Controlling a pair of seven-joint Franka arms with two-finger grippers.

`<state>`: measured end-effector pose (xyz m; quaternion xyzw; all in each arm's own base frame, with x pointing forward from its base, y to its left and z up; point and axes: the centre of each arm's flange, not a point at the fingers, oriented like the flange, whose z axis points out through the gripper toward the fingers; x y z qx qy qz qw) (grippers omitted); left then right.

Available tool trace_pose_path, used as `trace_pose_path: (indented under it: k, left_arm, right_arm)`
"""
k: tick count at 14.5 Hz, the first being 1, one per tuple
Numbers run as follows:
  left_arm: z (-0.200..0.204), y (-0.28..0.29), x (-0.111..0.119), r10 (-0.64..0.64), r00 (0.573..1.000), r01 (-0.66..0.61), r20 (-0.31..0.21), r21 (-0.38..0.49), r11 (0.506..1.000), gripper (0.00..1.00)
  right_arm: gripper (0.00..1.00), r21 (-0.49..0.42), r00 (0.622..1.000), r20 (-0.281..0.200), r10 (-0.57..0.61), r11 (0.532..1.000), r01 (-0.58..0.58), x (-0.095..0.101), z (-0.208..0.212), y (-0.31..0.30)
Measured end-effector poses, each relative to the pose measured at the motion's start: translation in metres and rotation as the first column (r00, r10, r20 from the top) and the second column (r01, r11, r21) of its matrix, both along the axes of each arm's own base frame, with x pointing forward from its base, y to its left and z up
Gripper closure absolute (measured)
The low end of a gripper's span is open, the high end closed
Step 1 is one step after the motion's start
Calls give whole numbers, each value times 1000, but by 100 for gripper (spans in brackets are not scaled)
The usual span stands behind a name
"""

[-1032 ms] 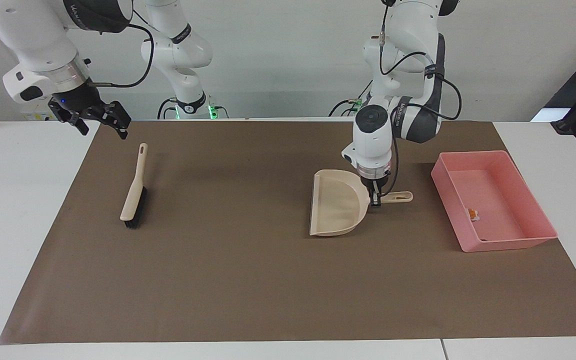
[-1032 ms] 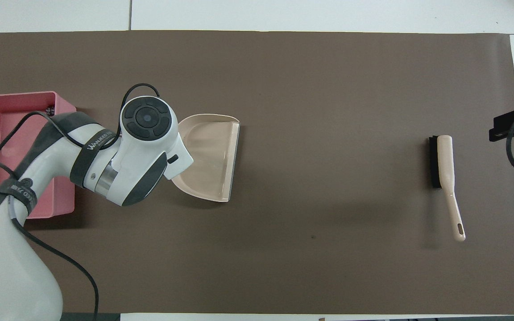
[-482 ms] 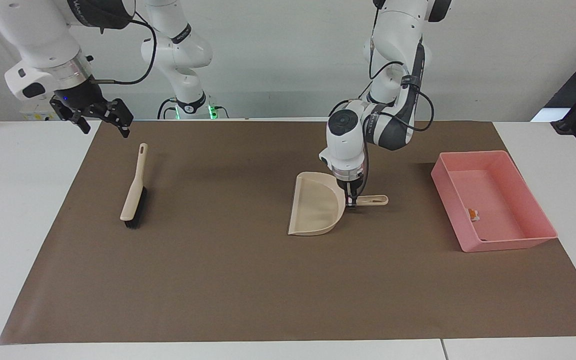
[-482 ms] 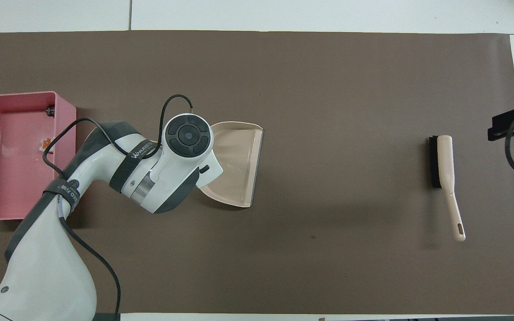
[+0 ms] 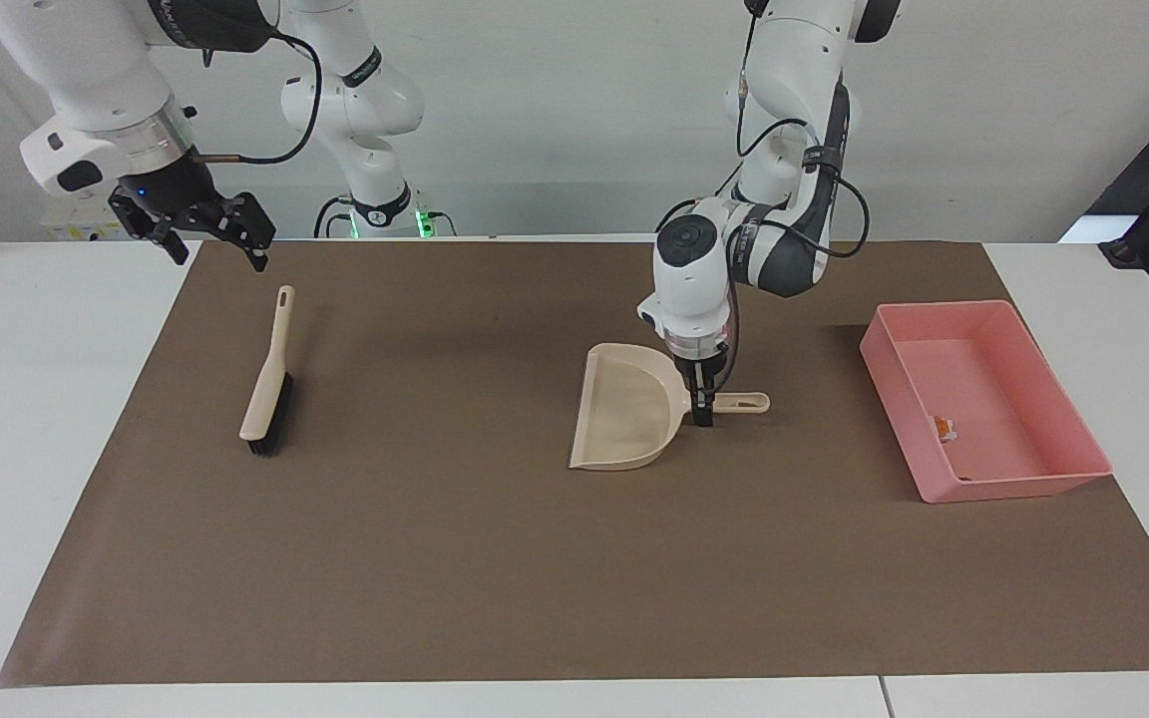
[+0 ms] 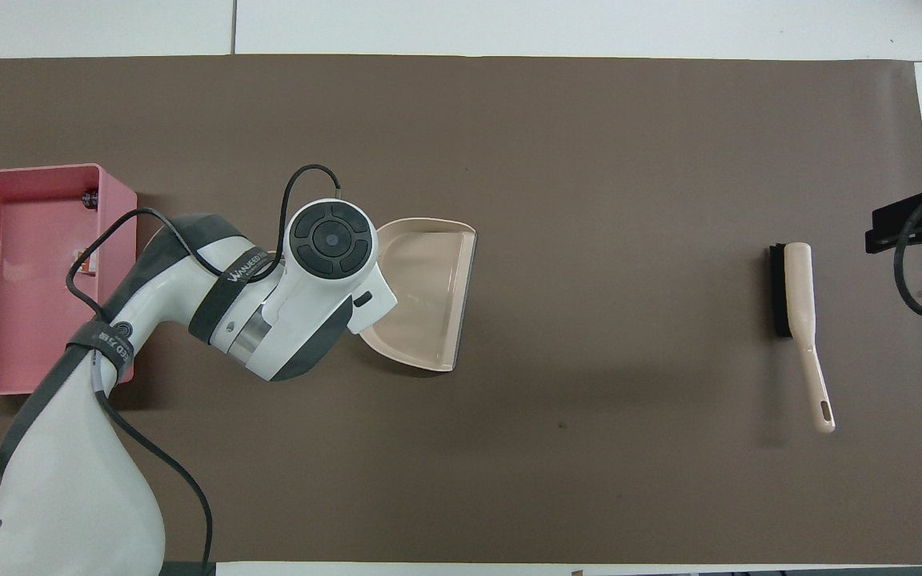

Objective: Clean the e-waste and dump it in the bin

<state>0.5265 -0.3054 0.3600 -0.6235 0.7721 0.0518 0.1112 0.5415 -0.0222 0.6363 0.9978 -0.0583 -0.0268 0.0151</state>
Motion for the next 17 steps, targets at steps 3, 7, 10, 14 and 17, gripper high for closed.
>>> trace_pose_path:
  k: [3, 7, 10, 14, 17]
  left_arm:
    - [31, 34, 17, 69, 997, -68, 38, -20, 997, 1]
    - [53, 107, 51, 197, 978, -195, 73, -41, 980, 1]
    - [63, 166, 69, 309, 948, -305, 74, -66, 950, 1]
    - [70, 226, 72, 499, 866, -495, -4, -134, 858, 1]
    - [85, 248, 65, 673, 740, -668, -14, -135, 732, 1]
  right_arm:
    - [0, 0, 1000, 0, 0, 1000, 0, 0, 0, 0]
    - [0, 0, 1000, 0, 0, 1000, 0, 0, 0, 0]
    - [0, 0, 1000, 0, 0, 1000, 0, 0, 0, 0]
    - [0, 0, 1000, 0, 0, 1000, 0, 0, 0, 0]
    - [0, 0, 1000, 0, 0, 1000, 0, 0, 0, 0]
